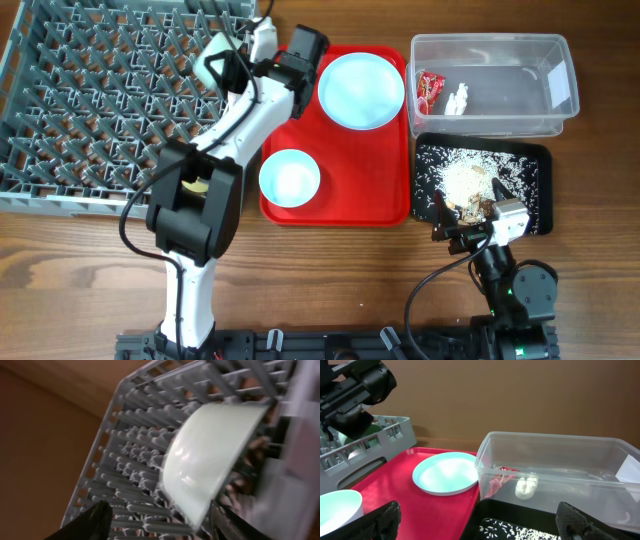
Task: Sort waste into correct bins and load items into the dishwasher rack
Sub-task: 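Reach the left gripper to the light-blue bowl and grasp its rim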
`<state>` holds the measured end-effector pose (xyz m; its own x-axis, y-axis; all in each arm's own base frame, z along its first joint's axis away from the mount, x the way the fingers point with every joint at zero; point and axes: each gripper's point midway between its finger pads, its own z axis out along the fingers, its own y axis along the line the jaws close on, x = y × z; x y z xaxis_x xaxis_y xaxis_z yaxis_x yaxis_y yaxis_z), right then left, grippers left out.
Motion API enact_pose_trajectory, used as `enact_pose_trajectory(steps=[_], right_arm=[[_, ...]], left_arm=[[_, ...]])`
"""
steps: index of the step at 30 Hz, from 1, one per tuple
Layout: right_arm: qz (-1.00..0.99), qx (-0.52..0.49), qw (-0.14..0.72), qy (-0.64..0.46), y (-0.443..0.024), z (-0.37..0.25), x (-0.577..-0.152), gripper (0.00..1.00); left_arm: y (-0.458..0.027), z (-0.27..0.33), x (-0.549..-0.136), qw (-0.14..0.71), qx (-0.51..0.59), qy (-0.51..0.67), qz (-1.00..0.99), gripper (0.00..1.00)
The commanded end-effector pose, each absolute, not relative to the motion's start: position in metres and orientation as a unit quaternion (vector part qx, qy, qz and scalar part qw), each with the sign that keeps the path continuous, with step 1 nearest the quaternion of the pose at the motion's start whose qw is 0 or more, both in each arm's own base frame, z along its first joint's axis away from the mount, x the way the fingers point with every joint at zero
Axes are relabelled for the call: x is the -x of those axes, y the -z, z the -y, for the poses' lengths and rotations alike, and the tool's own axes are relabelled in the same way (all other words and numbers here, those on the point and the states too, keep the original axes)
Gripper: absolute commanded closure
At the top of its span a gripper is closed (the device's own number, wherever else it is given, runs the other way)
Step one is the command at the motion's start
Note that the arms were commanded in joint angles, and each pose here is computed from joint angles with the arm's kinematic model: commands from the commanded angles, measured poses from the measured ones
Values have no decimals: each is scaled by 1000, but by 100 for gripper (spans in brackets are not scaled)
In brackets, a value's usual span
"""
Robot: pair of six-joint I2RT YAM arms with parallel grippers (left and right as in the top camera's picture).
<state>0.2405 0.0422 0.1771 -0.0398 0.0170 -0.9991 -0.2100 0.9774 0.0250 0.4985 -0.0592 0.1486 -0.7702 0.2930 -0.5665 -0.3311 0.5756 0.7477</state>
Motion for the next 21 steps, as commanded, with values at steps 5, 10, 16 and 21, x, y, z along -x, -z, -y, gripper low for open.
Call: enact_pose_trajectory(steps=[5, 10, 16, 21], right_arm=[[-714, 73, 692, -79, -176, -42, -240, 0], [-714, 74, 692, -79, -176, -42, -240, 0], [-714, 74, 692, -79, -176, -42, -240, 0], [-714, 74, 692, -79, -176, -42, -240, 0]], left_arm=[[-175, 105, -482, 366, 8, -311, -877, 20], [-175, 141, -446, 315, 4, -149, -937, 25], [-151, 179, -381, 165, -11, -3, -986, 44], [-122, 182, -340, 58, 24, 17, -998, 48]])
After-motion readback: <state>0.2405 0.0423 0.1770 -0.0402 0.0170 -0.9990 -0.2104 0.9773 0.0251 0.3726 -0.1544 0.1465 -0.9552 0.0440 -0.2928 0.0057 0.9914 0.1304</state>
